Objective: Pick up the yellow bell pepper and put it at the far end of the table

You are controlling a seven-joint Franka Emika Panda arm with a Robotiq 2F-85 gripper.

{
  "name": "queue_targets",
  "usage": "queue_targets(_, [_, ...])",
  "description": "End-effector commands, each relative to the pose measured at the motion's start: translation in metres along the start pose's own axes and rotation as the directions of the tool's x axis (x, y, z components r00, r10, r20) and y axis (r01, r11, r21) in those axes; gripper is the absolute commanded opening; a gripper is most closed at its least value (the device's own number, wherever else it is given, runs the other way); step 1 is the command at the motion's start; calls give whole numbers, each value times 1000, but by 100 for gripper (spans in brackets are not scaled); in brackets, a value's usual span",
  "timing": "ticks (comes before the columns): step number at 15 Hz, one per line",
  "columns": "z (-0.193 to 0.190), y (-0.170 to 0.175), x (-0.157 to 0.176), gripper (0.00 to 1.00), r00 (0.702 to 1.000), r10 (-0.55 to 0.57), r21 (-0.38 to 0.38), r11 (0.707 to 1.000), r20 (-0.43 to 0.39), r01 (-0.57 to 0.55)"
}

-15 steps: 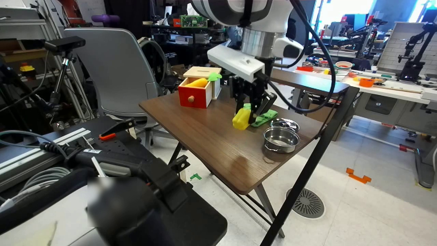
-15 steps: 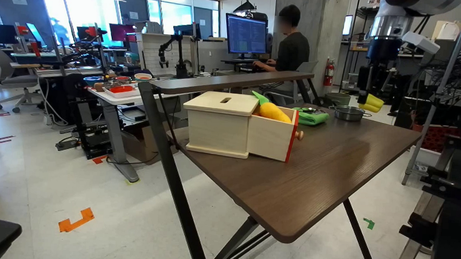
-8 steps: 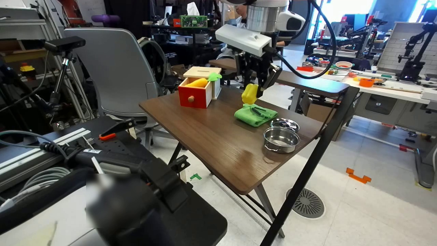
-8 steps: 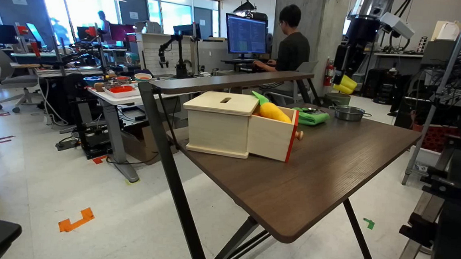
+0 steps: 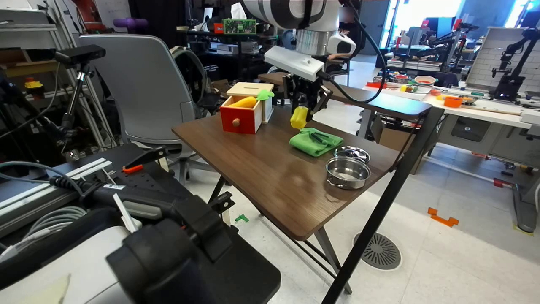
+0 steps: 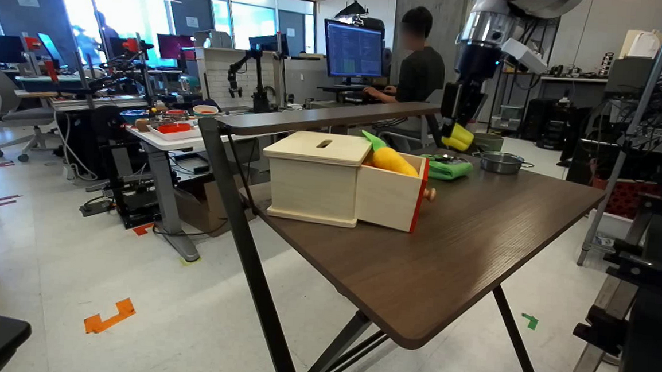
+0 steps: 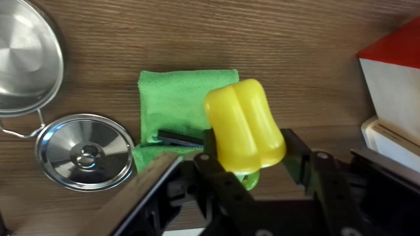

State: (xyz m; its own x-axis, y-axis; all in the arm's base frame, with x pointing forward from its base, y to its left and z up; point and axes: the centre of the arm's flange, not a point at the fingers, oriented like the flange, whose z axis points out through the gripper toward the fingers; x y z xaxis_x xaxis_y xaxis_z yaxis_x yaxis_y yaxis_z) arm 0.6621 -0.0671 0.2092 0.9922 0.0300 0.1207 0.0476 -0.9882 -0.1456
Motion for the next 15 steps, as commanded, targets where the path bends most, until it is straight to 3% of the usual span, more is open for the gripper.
queue_targets(1, [24, -15, 34, 26, 998, -39, 9, 999, 42, 38])
queue_targets(14, [78, -20, 62, 26, 986, -76, 43, 997, 150, 70])
queue_targets(15, [78, -19, 62, 76, 985, -79, 39, 997, 154, 73])
